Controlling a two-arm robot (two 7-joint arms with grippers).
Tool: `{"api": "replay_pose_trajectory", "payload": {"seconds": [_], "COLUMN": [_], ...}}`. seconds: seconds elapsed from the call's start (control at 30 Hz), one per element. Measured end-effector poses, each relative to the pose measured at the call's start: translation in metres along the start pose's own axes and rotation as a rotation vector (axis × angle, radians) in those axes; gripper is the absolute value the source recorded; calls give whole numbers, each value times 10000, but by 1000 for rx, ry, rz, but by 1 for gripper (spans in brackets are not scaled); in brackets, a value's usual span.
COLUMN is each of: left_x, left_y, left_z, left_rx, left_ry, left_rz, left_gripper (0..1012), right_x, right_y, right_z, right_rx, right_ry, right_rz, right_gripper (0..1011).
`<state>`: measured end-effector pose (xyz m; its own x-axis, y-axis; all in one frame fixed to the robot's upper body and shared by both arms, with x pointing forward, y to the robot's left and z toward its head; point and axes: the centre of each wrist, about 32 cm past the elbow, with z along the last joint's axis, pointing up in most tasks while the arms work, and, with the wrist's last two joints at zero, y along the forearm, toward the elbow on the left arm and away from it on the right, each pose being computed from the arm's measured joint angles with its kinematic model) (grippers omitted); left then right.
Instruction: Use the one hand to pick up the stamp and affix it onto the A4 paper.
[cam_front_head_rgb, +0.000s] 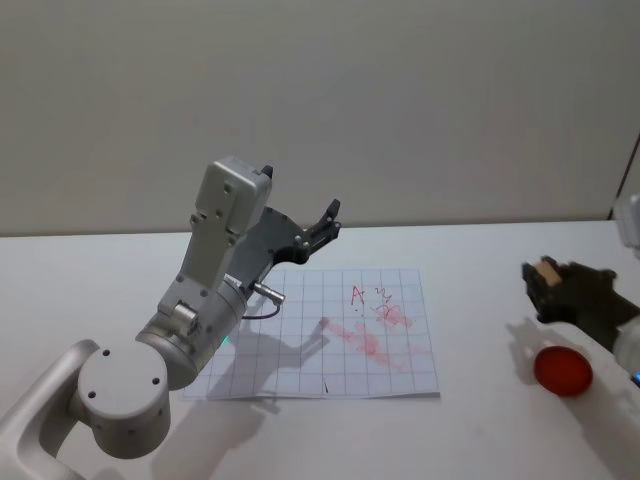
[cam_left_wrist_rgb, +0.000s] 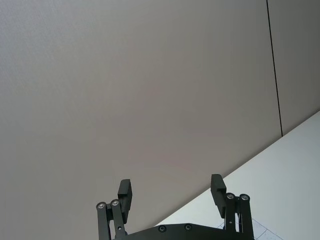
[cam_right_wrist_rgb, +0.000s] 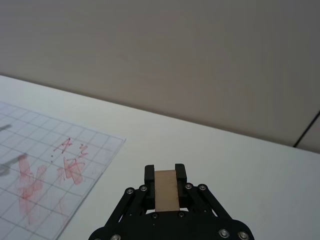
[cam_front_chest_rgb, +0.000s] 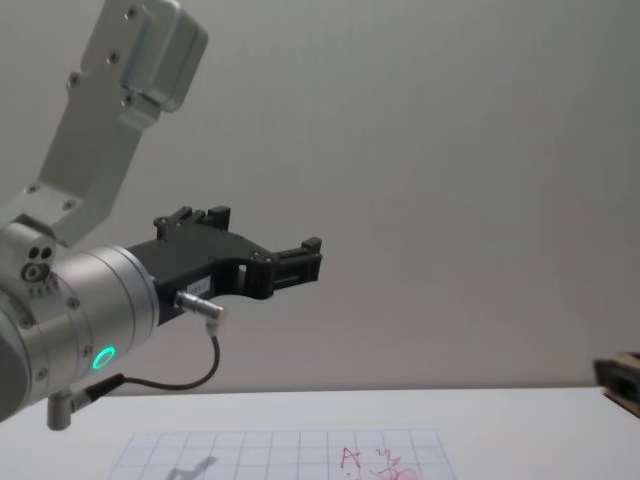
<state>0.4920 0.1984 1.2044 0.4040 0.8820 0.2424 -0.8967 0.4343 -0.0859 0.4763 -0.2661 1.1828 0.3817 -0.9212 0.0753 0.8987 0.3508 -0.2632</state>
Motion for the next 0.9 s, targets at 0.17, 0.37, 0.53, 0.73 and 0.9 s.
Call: {"api": "replay_pose_trajectory", "payload": {"seconds": [0.17,0.37,0.53,0.73,0.9], "left_x": [0,0,0,0,0], "left_y": [0,0,0,0,0], "left_z": [0,0,0,0,0], "left_rx": [0,0,0,0,0], "left_ry": [0,0,0,0,0], "left_rz": [0,0,0,0,0], "left_gripper": [1001,1001,1001,1001,1001], "right_x": [40,59,74,84,85], "right_y": [-147,-229,-279,-321,-345], "right_z": [-41,-55,-58,-74,-89], "right_rx": [-42,-74,-105,-149,-178], "right_ry": [9,13,11,8,4], "right_rz": [-13,-14,-10,-3,-1], "right_gripper": [218,218,218,218,218]}}
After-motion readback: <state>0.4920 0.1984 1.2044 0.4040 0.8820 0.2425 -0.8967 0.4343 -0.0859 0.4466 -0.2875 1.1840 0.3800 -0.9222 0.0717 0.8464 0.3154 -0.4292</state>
